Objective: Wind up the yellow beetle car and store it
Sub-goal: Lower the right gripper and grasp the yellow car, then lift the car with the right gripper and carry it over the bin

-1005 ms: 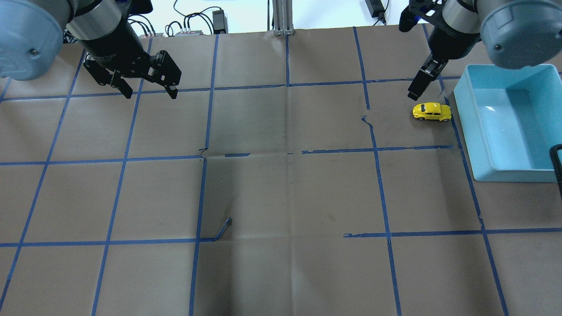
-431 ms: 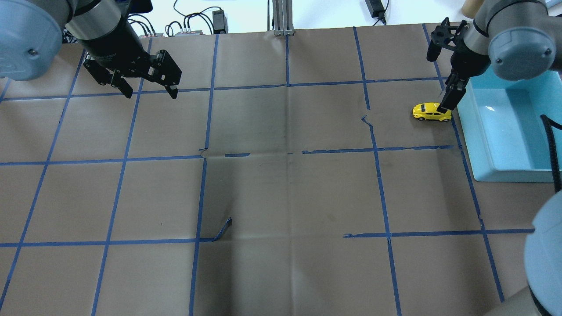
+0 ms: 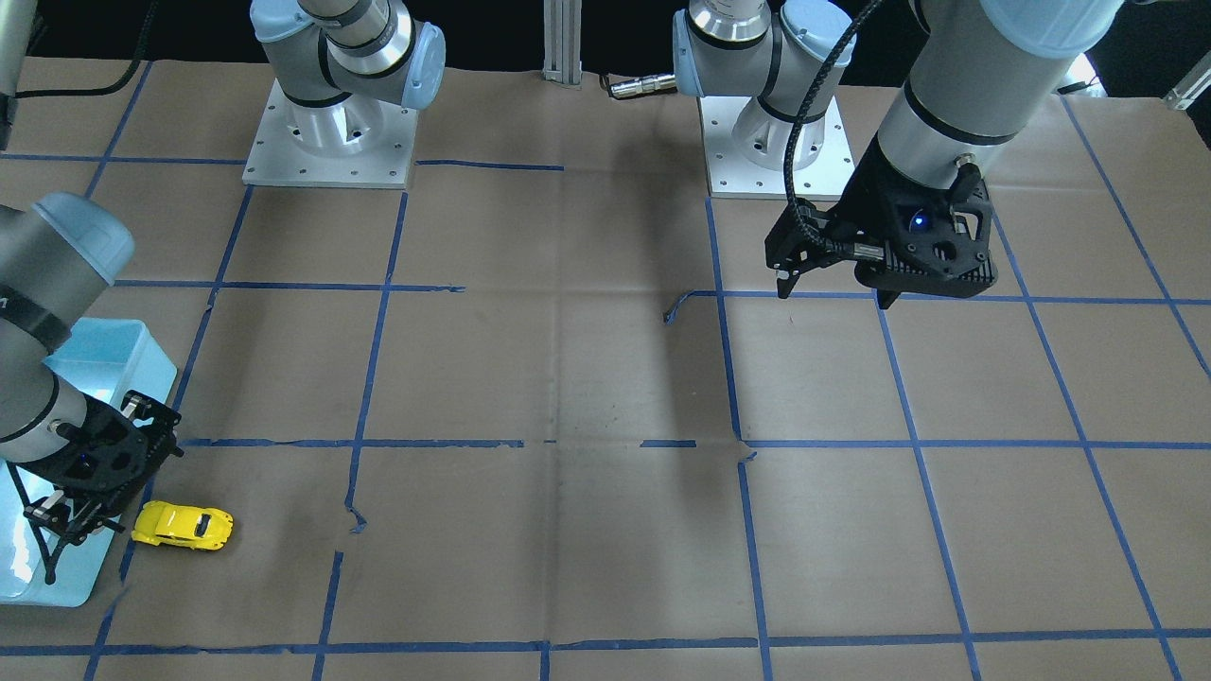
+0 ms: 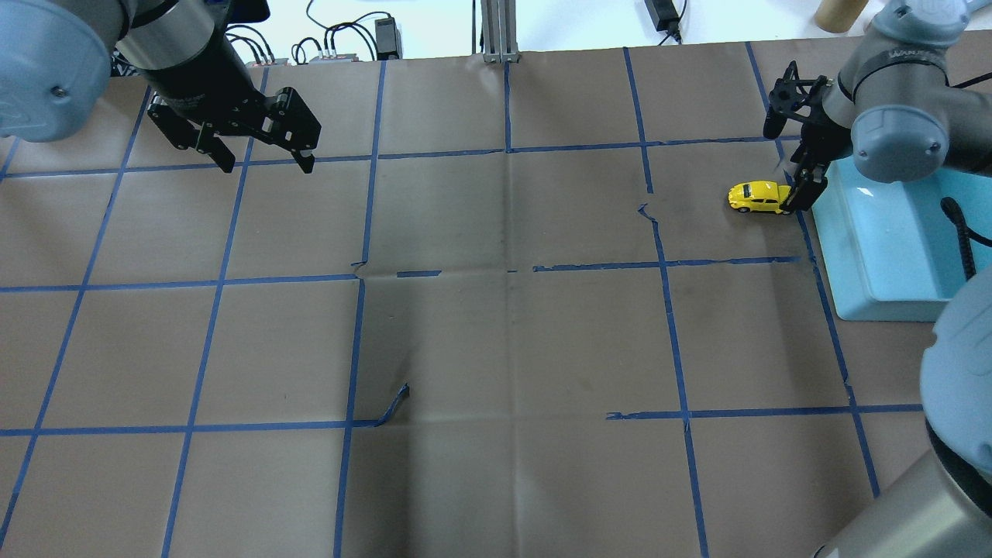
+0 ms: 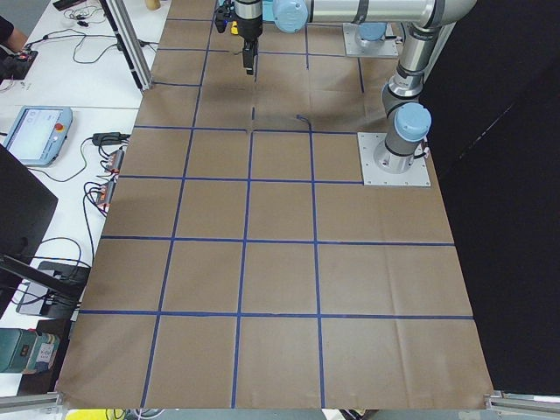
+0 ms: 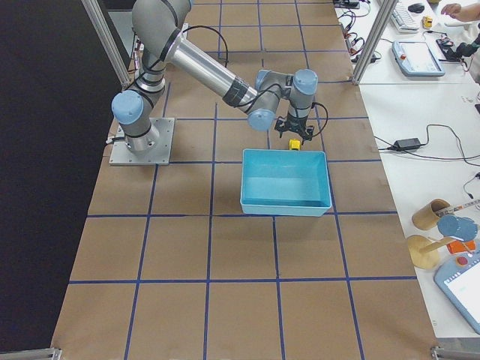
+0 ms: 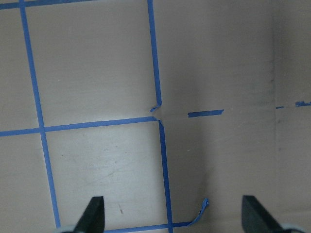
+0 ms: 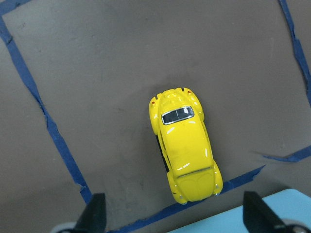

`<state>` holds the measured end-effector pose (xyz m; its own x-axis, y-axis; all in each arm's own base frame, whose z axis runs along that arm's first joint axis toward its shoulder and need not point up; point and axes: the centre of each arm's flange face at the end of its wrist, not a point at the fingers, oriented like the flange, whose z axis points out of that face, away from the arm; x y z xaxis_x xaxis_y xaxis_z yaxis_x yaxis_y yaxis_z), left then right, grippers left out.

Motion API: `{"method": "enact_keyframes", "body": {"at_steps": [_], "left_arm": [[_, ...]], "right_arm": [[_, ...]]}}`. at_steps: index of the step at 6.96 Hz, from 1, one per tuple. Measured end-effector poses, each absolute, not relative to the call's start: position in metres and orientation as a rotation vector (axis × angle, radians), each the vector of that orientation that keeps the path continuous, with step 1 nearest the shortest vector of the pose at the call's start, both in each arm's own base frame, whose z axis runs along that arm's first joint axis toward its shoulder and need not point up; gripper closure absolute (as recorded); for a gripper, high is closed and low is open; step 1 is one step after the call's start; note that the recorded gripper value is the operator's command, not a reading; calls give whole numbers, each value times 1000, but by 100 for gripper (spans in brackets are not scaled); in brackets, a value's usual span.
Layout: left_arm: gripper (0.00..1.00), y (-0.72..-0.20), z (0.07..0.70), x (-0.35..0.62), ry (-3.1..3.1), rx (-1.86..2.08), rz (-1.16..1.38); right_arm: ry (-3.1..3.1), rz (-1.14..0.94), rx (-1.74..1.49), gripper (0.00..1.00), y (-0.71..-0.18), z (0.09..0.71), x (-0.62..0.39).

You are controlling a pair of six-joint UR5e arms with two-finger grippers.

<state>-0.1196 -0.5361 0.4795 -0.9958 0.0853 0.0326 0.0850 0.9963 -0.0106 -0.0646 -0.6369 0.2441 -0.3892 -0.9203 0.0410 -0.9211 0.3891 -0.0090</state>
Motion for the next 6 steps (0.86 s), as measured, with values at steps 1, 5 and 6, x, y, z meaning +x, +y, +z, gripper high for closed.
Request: {"method": "enact_keyframes", "body": {"at_steps": [1, 5, 6], "left_arm": [[0, -536, 479, -120, -3105, -133, 14], [0, -540, 477, -120, -3105, -138, 19], [0, -541, 477, -120, -3105, -140, 20]], "right_arm": [[-2568, 60, 1740, 0, -640, 241, -66], [-2416, 121, 1874, 1, -658, 207, -65], [-2395, 119, 1908, 2, -659, 204, -60]]}}
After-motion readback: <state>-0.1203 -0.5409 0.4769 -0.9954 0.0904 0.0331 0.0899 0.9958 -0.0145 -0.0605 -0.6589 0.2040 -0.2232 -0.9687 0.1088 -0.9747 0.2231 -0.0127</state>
